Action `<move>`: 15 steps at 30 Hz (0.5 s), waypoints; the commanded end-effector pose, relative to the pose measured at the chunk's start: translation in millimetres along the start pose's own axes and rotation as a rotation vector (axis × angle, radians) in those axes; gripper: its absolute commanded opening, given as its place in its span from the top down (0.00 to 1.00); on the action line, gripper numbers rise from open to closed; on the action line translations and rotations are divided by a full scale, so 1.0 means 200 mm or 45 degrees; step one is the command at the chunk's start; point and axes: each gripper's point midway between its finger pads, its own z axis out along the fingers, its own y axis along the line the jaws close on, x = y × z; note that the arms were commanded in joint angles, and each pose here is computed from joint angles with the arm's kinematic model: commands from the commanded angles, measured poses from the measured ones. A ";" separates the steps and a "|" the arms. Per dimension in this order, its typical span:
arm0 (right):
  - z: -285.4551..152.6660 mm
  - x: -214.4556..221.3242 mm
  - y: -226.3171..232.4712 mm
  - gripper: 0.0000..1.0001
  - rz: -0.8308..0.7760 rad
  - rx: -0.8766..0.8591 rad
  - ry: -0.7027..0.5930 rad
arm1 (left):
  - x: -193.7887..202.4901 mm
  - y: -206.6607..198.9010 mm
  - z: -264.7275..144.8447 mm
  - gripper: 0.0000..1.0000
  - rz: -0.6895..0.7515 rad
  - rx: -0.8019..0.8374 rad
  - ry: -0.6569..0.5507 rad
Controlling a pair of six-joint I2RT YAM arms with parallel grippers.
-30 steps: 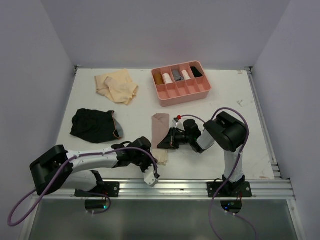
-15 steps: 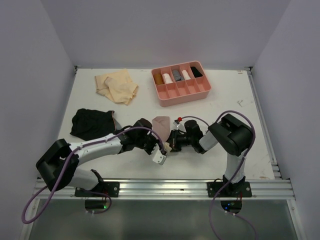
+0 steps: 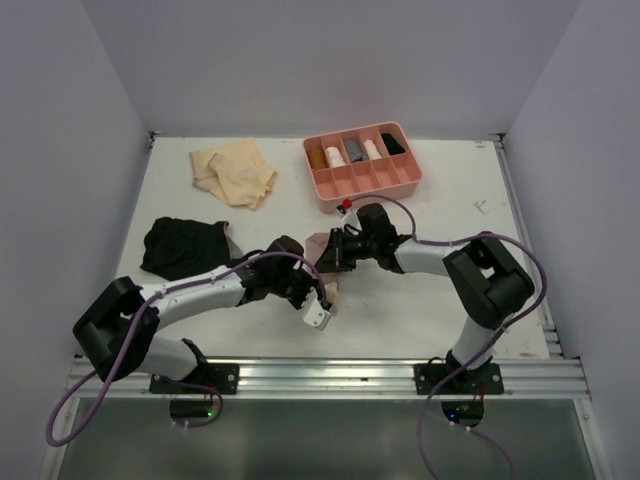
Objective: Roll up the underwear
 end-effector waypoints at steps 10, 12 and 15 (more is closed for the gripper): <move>0.17 0.01 -0.25 0.91 0.046 0.097 0.118 | 0.06 0.10 0.02 1.00 -0.001 -0.041 0.000; 0.18 0.03 -0.28 0.91 0.064 0.103 0.139 | 0.10 0.10 0.04 1.00 0.002 -0.050 0.029; 0.18 0.04 -0.28 0.91 0.072 0.093 0.151 | 0.17 0.12 0.05 1.00 0.012 -0.074 0.062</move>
